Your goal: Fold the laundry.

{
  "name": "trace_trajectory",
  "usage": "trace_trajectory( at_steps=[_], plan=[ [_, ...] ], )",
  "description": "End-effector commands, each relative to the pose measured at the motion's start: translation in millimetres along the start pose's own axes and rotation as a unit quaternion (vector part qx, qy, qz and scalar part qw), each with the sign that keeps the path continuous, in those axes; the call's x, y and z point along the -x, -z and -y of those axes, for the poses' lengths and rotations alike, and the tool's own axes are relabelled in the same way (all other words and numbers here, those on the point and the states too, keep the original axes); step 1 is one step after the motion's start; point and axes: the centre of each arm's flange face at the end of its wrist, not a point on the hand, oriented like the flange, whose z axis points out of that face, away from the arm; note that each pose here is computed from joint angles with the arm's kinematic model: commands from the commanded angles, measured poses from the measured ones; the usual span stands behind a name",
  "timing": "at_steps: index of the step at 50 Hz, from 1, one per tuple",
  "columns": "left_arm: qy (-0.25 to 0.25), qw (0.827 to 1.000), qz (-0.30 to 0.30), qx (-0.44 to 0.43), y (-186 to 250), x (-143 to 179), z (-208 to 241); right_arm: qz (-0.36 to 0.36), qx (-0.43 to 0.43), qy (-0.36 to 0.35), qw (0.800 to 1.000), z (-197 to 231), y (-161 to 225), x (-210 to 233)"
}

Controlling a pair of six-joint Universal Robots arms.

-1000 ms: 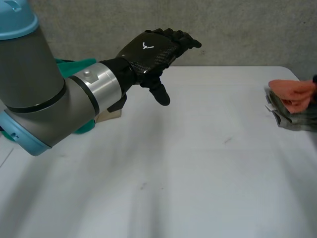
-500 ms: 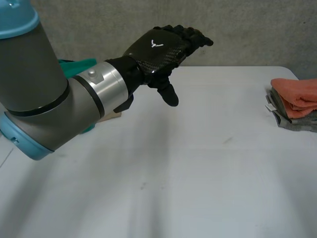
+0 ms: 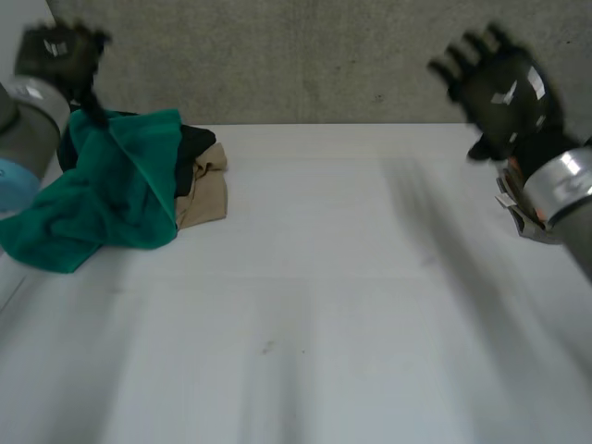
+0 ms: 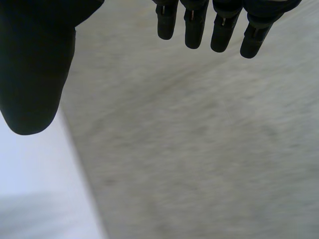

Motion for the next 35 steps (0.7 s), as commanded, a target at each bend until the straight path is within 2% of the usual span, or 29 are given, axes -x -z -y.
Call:
trace_trajectory(
  at_steps=[1,7,12,18,22,25,26,28,29,31,32,34,35],
  plan=[
    [-0.139,0.989,-0.039,0.023,-40.4,-20.7,-105.1,0.058,0.103,-0.048,0.992,-33.0,28.4,41.1],
    [-0.145,0.988,-0.058,-0.012,-62.0,-30.0,-151.5,0.078,0.147,-0.062,0.984,-47.9,49.0,56.9],
    [-0.146,0.987,-0.056,-0.023,-70.0,-32.0,-160.6,0.090,0.164,-0.070,0.980,-50.7,61.3,65.9],
    [-0.146,0.987,-0.045,-0.045,-71.0,-34.7,-147.2,0.088,0.172,-0.072,0.979,-53.7,64.8,64.9],
    [-0.140,0.986,-0.039,-0.086,-60.2,-28.6,-90.7,0.077,0.173,-0.069,0.979,-55.1,64.2,57.1],
    [-0.098,0.986,-0.038,-0.126,-40.8,-22.6,-35.0,0.071,0.168,-0.066,0.981,-52.3,62.8,52.9],
    [-0.063,0.986,-0.042,-0.152,-28.4,-21.4,-4.2,0.068,0.166,-0.065,0.982,-51.4,61.7,50.7],
    [-0.019,0.982,-0.050,-0.180,-13.2,-22.0,28.5,0.065,0.166,-0.064,0.982,-50.8,61.3,49.0],
    [0.026,0.976,-0.065,-0.205,4.3,-25.1,58.8,0.063,0.163,-0.063,0.983,-48.9,60.9,47.5],
    [0.066,0.968,-0.081,-0.226,21.8,-27.8,84.5,0.061,0.160,-0.061,0.983,-46.8,60.8,46.0],
    [0.105,0.959,-0.099,-0.244,41.1,-30.1,108.0,0.060,0.160,-0.062,0.983,-45.4,61.6,45.6],
    [0.156,0.945,-0.136,-0.254,69.4,-40.1,130.5,0.057,0.157,-0.060,0.984,-41.4,62.2,43.1],
    [0.159,0.944,-0.139,-0.252,70.7,-41.7,130.2,0.056,0.156,-0.060,0.984,-39.7,62.5,42.2]
  ],
)
